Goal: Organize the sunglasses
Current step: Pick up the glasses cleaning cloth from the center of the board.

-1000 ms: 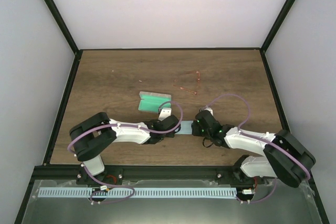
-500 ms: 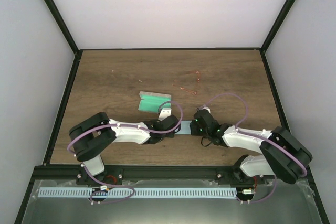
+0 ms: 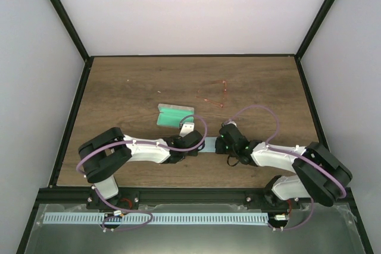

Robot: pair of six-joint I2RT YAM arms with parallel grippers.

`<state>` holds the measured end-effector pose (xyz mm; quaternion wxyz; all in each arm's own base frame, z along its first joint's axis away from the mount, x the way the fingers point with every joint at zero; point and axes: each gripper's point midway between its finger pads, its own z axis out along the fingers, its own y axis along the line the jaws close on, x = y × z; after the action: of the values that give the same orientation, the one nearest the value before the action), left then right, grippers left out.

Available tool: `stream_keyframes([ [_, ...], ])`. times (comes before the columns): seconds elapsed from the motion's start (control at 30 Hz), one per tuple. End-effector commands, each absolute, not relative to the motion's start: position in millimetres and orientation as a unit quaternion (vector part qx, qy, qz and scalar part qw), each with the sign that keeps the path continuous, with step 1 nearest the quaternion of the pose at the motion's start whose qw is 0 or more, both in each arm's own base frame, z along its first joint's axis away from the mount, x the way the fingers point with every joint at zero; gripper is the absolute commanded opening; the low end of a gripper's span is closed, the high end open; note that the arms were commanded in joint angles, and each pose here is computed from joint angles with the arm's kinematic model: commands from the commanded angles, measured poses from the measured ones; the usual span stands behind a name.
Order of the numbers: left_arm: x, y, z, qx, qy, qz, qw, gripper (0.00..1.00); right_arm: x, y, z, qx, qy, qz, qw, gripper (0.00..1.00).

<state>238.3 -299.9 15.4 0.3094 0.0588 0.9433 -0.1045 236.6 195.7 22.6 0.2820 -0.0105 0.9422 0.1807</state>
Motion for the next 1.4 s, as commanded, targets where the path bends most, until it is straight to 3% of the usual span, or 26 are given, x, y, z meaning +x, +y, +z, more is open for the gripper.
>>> stream_keyframes([
  [0.0, 227, -290, 5, 0.074, 0.951, -0.085, 0.287, 0.04, 240, 205, 31, -0.017, 0.939, 0.187, 0.287, 0.19],
  [0.47, 228, -291, 5, 0.074, 0.951, -0.086, 0.286, 0.04, 241, 205, 32, -0.017, 0.939, 0.186, 0.289, 0.01],
  [1.37, 249, -283, 51, 0.045, 0.931, -0.071, 0.356, 0.04, 245, 227, 65, -0.04, 0.919, 0.235, 0.315, 0.01],
])
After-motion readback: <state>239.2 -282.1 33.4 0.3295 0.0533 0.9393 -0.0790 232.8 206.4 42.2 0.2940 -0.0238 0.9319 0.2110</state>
